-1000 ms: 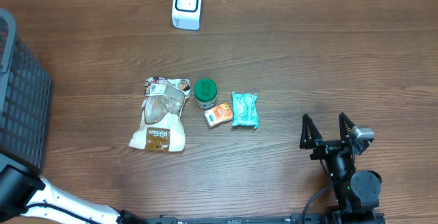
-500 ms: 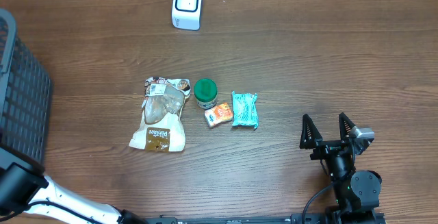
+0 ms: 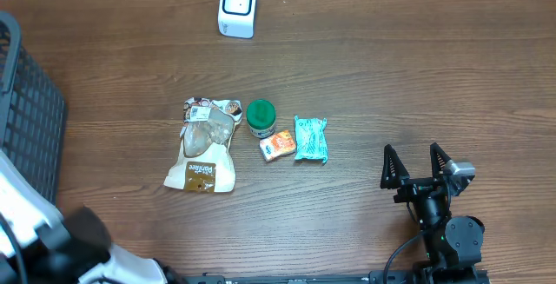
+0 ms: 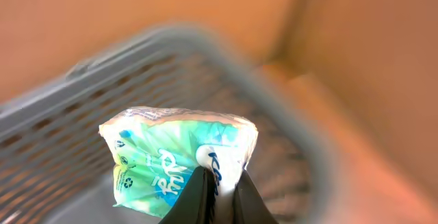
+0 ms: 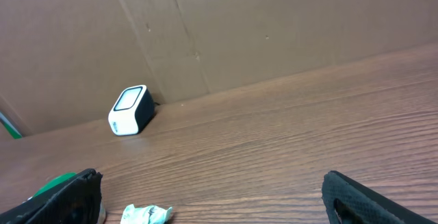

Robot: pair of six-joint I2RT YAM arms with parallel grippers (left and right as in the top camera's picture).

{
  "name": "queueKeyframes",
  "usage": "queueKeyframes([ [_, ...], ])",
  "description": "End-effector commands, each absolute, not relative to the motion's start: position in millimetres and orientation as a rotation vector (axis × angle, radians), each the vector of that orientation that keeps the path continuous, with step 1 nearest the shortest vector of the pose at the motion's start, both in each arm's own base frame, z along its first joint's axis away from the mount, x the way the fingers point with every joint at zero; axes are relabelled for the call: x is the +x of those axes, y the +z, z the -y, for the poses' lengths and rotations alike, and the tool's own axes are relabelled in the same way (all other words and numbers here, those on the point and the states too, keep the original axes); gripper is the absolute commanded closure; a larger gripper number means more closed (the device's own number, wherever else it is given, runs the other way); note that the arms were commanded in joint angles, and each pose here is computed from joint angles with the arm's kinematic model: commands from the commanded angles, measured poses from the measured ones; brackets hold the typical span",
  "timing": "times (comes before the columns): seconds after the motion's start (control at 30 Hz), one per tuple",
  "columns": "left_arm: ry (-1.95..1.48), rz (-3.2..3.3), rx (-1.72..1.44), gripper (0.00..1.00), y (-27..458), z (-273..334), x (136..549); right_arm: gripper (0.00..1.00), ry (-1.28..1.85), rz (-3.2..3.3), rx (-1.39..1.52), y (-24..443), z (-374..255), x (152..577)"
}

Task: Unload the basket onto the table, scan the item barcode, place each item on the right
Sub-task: 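Lift the tissue pack and carry it to the table center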

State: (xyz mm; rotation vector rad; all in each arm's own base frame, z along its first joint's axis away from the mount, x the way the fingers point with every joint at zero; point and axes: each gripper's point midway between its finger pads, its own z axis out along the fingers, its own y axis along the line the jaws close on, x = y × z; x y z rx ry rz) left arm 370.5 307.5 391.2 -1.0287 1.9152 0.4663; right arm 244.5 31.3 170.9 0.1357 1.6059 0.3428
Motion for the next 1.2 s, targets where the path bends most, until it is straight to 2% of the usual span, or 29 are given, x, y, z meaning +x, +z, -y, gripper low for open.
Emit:
queueKeyframes([
  [0.0, 0.226, -1.880, -0.830, 0.96, 443, -221, 385, 0.00, 0.339, -1.603, 0.134, 169, -31, 245],
  [0.1, 0.154, -1.990, -0.679, 0.96, 440, -155, 389, 0.00, 0.339, -1.603, 0.134, 169, -31, 245],
  [0.2, 0.084, -2.168, -0.521, 0.96, 412, -91, 393, 0.00, 0.339, -1.603, 0.134, 169, -31, 245],
  [0.4, -0.031, -2.615, -0.154, 0.96, 307, 36, 380, 0.00, 0.339, -1.603, 0.134, 169, -31, 245],
  [0.57, -0.135, -2.893, 0.143, 0.96, 224, 119, 345, 0.00, 0.339, -1.603, 0.134, 169, -31, 245],
  [0.73, -0.077, -3.062, 0.281, 0.96, 159, 157, 307, 0.00, 0.339, -1.603, 0.134, 169, -31, 245],
  [0.87, -0.041, -3.133, 0.237, 0.96, 132, 164, 286, 0.00, 0.339, -1.603, 0.134, 169, -31, 245],
  [1.07, -0.043, -3.108, 0.276, 0.96, 113, 177, 283, 0.00, 0.339, -1.603, 0.134, 169, -31, 245],
  [1.17, -0.048, -3.054, 0.271, 0.87, 109, 181, 295, 0.00, 0.339, -1.603, 0.134, 169, -31, 245],
])
